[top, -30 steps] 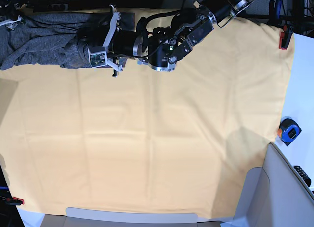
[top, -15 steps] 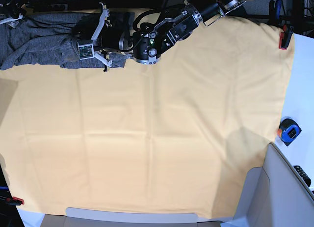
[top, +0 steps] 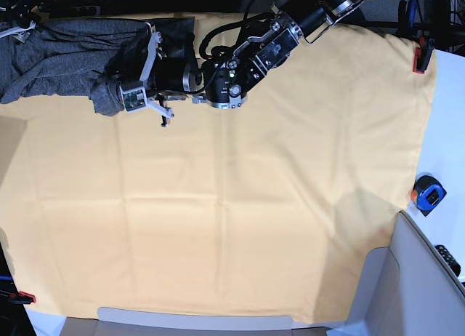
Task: Fold the T-shirt properly
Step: 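Fold the held shirt end over onto the bundle near the right gripper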
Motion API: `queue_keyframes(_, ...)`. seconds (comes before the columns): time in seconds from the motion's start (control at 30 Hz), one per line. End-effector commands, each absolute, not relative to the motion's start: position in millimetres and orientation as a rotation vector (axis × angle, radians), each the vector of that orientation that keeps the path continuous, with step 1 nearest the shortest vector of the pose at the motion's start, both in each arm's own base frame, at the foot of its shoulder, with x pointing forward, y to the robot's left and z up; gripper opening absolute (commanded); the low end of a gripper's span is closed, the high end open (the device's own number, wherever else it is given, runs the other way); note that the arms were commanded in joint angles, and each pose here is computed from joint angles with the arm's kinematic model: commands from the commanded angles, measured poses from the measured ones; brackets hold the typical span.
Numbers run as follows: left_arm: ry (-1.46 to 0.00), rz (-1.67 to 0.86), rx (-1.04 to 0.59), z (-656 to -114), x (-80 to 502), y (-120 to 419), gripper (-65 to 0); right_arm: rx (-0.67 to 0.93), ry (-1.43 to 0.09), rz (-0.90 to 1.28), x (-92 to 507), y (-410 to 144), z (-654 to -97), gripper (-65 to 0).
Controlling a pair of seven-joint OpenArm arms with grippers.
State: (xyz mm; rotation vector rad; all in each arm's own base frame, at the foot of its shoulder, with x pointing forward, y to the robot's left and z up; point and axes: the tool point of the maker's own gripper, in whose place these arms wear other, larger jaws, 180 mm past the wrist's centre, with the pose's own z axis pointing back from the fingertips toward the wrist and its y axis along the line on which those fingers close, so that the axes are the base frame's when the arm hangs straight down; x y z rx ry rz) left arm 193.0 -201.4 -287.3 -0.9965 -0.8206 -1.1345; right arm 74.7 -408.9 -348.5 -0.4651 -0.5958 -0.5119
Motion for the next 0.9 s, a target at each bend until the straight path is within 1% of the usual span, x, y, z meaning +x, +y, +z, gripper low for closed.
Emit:
queue_keyframes(0.0, -0.917, -1.111, -1.059, -255, 201, -207, -65.0, -0.479, -0.623, -0.507, 77, -411, -341, -19.0)
queue_keyframes(0.07, -0.938, -1.091, -1.047, -250, 209, -202, -65.0, -0.478, -0.622, -0.508, 76, -410, -342, -19.0)
queue_keyframes(0.17, -0.934, -1.092, -1.049, -251, 208, -202, -65.0, -0.477, -0.622, -0.509, 76, -410, -342, -19.0)
queue_keyframes(0.47, -0.81, -1.121, -1.106, -277, 171, -222, -65.0, -0.476, -0.627, -0.511, 78, -410, -342, -19.0)
queue_keyframes(0.57, -0.8, -1.131, -1.133, -279, 162, -227, -65.0, -0.474, -0.627, -0.51, 79, -409, -342, -19.0)
queue_keyframes(0.87, -0.736, -1.097, -1.135, -302, 162, -234, -65.0, -0.473, -0.626, -0.511, 78, -409, -343, -19.0)
